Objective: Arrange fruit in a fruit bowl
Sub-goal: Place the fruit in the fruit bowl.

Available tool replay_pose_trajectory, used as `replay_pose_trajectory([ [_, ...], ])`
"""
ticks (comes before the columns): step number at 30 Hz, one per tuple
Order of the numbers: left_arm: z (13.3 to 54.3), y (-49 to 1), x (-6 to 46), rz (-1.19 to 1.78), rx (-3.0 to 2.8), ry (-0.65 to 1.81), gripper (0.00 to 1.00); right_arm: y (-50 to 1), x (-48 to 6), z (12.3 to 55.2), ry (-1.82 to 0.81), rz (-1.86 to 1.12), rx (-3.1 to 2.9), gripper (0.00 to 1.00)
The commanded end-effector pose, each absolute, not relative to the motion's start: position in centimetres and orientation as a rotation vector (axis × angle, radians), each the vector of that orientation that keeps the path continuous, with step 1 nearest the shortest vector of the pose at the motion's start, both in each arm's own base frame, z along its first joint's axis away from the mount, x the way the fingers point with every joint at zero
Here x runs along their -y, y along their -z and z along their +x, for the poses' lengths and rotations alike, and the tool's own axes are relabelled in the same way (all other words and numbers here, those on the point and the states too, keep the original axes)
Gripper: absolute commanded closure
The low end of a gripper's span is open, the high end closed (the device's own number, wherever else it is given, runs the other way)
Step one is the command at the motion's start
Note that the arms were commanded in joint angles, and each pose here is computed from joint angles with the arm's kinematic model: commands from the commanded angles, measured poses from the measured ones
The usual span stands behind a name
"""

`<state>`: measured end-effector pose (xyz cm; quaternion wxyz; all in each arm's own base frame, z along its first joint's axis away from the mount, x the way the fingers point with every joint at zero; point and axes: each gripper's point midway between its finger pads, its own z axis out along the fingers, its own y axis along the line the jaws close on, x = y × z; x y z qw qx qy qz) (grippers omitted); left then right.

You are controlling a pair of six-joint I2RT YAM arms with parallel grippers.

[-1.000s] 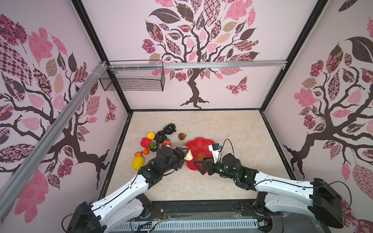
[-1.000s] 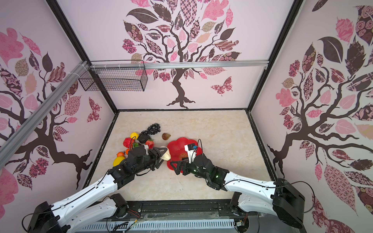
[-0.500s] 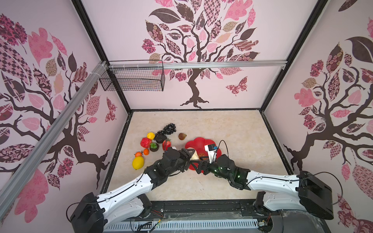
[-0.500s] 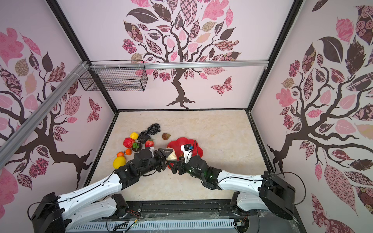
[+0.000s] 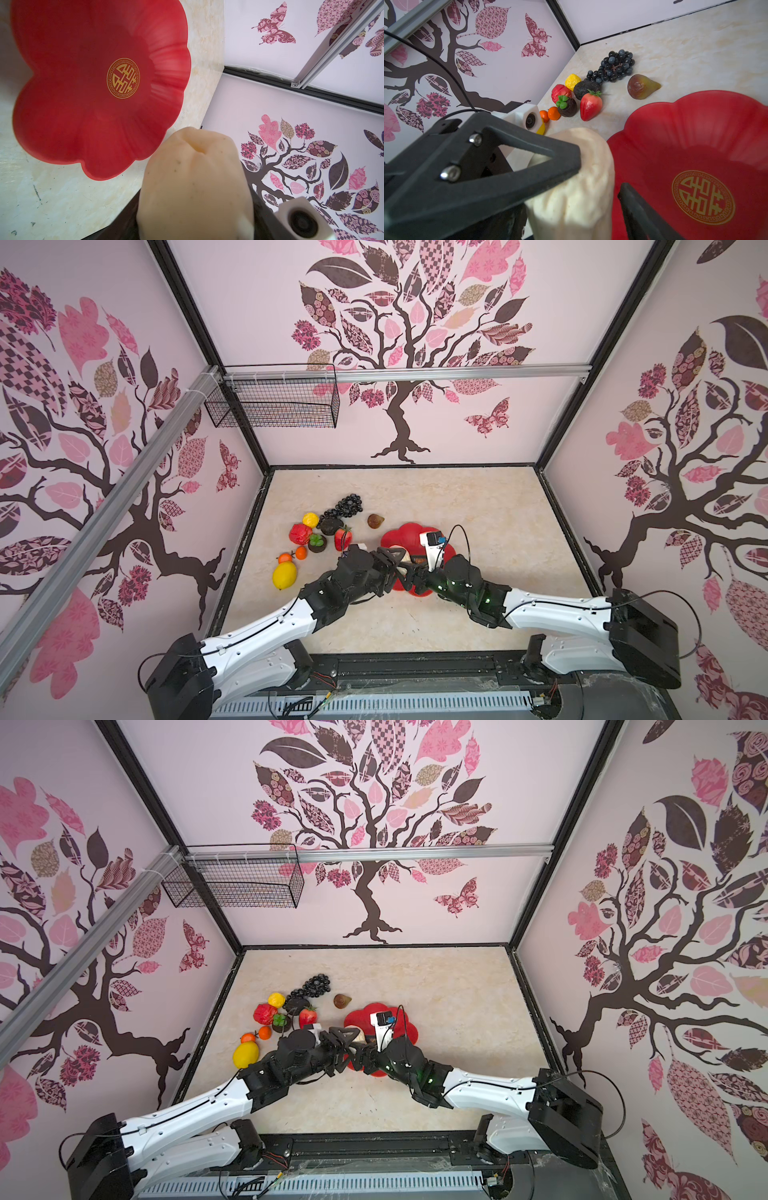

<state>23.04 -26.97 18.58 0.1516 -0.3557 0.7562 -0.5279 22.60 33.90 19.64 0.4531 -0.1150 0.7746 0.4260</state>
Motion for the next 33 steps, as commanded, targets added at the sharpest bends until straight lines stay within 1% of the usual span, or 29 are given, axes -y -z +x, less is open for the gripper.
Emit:
replay_pose_trajectory([
  [1,22.8,-17.3,26.9,-1.028,-2.186,1.500,0.37,-20.2,-34.7,23.1,-1.037,-0.291,-1.894,0.27],
  [6,22.7,-17.3,27.1,-1.026,-2.185,1.507,0.36,-20.1,-34.8,23.1,-1.036,-0.297,-1.900,0.35],
  [9,22.7,-17.4,27.1,-1.020,-2.187,1.507,0.36,-20.0,-34.7,23.1,-1.033,-0.296,-1.902,0.42],
  [13,22.7,-17.2,27.0,-1.020,-2.191,1.493,0.33,-19.9,-34.6,23.1,-1.024,-0.297,-1.910,0.48],
  [16,22.7,-17.1,26.8,-1.002,-2.197,1.464,0.26,-19.9,-34.4,23.1,-1.012,-0.295,-1.916,0.50],
  [20,23.1,-17.8,25.7,-0.928,-2.197,1.365,0.10,-19.7,-33.6,23.1,-0.969,-0.286,-1.938,0.50],
  [21,23.3,-18.3,24.9,-0.905,-2.195,1.321,0.06,-19.7,-33.2,23.2,-0.946,-0.287,-1.943,0.50],
  [23,23.6,-18.8,22.8,-0.878,-2.193,1.210,0.02,-19.7,-32.3,23.2,-0.901,-0.296,-1.956,0.48],
  [24,23.9,-19.4,21.6,-0.856,-2.175,1.166,0.02,-19.6,-31.9,23.2,-0.885,-0.316,-1.976,0.47],
  [27,24.5,-20.4,17.4,-0.815,-2.120,1.020,0.02,-18.9,-30.4,23.3,-0.812,-0.364,-2.067,0.50],
  [29,24.8,-21.5,15.2,-0.734,-2.073,0.933,0.02,-18.0,-29.4,23.5,-0.772,-0.400,-2.143,0.50],
  [33,24.6,-23.2,11.3,-0.578,-2.059,0.663,0.02,-16.5,-27.4,23.8,-0.650,-0.462,-2.266,0.48],
])
